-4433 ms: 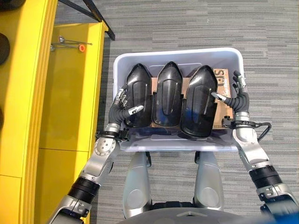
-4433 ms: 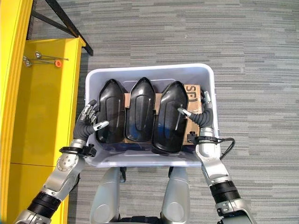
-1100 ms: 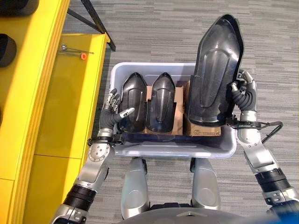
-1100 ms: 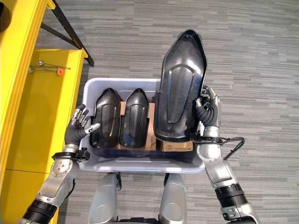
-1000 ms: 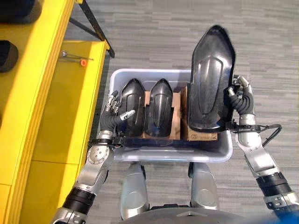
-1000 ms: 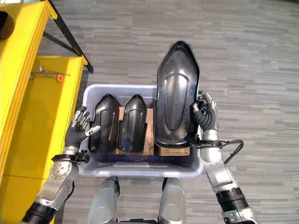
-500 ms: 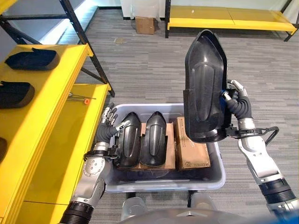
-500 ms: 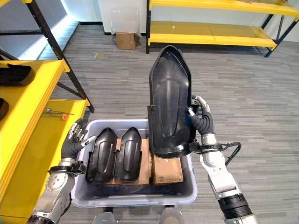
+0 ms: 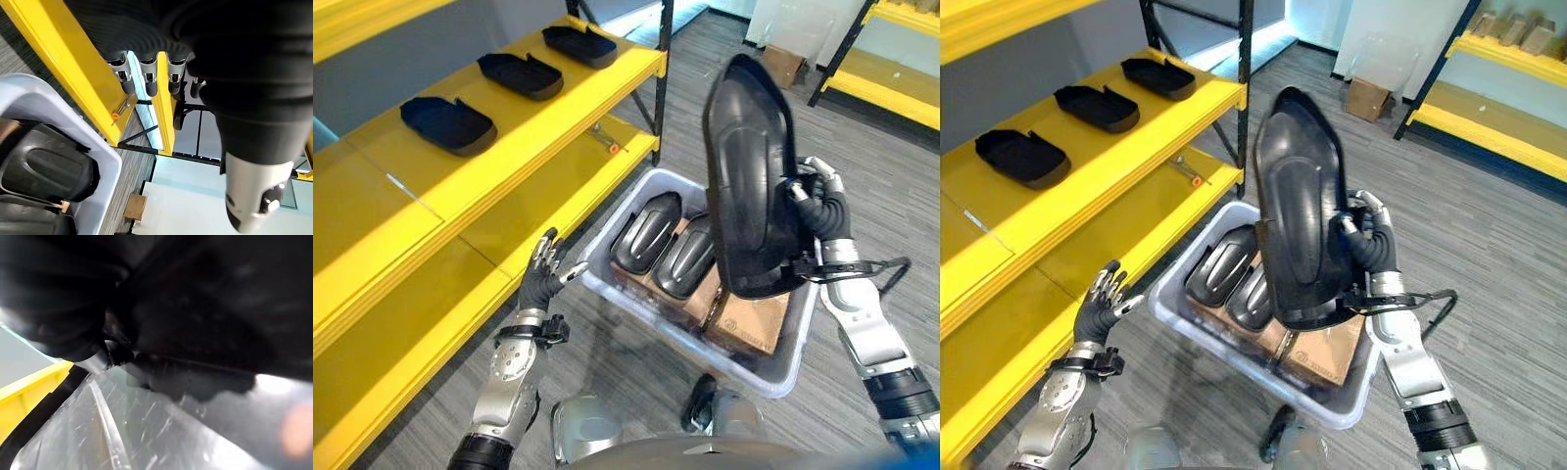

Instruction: Move parts from the plastic box to the shelf.

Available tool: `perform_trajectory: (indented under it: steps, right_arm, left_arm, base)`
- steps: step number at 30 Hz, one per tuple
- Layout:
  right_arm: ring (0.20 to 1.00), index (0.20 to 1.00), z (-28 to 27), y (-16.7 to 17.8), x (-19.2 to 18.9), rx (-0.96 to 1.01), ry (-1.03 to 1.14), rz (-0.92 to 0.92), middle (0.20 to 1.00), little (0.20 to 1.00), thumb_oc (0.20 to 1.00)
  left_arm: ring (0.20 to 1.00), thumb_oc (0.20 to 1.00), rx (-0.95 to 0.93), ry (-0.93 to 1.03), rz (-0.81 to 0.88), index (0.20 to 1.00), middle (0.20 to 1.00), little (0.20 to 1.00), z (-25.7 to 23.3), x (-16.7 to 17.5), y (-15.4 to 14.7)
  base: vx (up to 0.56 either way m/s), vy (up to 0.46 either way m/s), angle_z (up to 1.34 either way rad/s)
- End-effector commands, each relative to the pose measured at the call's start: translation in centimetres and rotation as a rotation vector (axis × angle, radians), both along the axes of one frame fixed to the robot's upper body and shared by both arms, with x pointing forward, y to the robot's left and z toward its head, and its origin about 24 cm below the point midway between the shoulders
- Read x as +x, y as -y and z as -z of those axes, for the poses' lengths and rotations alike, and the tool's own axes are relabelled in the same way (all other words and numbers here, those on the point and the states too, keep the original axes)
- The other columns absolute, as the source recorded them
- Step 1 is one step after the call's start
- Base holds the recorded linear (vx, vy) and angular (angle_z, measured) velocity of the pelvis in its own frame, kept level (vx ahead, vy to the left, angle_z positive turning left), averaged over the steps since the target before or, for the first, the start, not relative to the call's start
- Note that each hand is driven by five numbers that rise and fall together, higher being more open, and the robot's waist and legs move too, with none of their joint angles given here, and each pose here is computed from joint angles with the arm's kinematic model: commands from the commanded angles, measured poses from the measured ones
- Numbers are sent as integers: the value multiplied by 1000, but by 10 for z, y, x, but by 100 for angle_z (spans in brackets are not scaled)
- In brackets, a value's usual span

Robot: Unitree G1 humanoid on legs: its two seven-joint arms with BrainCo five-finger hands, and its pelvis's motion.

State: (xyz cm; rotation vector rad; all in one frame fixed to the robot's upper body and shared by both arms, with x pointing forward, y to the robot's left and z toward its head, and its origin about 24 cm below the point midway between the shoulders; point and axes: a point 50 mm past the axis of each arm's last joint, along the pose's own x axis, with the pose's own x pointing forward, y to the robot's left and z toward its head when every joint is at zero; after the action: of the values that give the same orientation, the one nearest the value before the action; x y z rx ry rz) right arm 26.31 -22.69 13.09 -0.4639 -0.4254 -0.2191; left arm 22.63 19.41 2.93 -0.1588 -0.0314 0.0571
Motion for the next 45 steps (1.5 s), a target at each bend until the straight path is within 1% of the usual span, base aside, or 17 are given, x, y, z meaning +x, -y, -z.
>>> perform_trajectory:
  steps: [1, 7, 11, 14, 18, 25, 31, 40, 45]
  right_arm:
    - [200, 200, -27, -16, -2, 20, 157, -77, 200, 200, 200]
    - [200, 200, -17, -23, 0, 56, 121, -77, 200, 200, 200]
    - [200, 200, -6, -28, 0, 113, 85, -77, 200, 200, 200]
    - [200, 200, -4, -25, -6, 120, 73, -89, 200, 200, 200]
    - [200, 200, 3, -14, -12, 127, 45, -58, 200, 200, 200]
    - [200, 200, 2, -14, -7, 154, 52, -57, 200, 200, 200]
    - [200, 200, 1, -15, -6, 161, 55, -81, 200, 200, 200]
    - [200, 200, 3, -8, -9, 167, 48, -62, 200, 200, 200]
    - [200, 200, -3, -8, -8, 157, 66, -84, 200, 200, 200]
  left_arm:
    - [1000, 1000, 77, 119, -2, 1000, 1000, 1000, -27, -2, -15]
    - [1000, 1000, 171, 137, -34, 1000, 1000, 1000, -34, -8, -30]
    - [1000, 1000, 236, 138, -59, 1000, 1000, 1000, -37, -5, -36]
    - [1000, 1000, 258, 159, -62, 1000, 1000, 1000, -41, -2, -37]
    - [1000, 1000, 278, 161, -44, 1000, 1000, 1000, -41, 2, -33]
    - [1000, 1000, 254, 185, -44, 1000, 1000, 1000, -44, 9, -27]
    - [1000, 1000, 226, 170, -44, 1000, 1000, 1000, -38, 1, -25]
    - [1000, 1000, 209, 152, -28, 1000, 1000, 1000, -34, -2, -22]
    - [1000, 1000, 195, 146, -8, 1000, 1000, 1000, -32, -1, -18]
  base:
    - [-11, 323, 68]
    - [28, 278, 51]
    - [75, 286, 67]
    - [89, 293, 78]
    - [159, 176, 61]
    - [138, -41, 31]
    - [96, -123, 53]
    - [84, -95, 8]
    - [46, -142, 13]
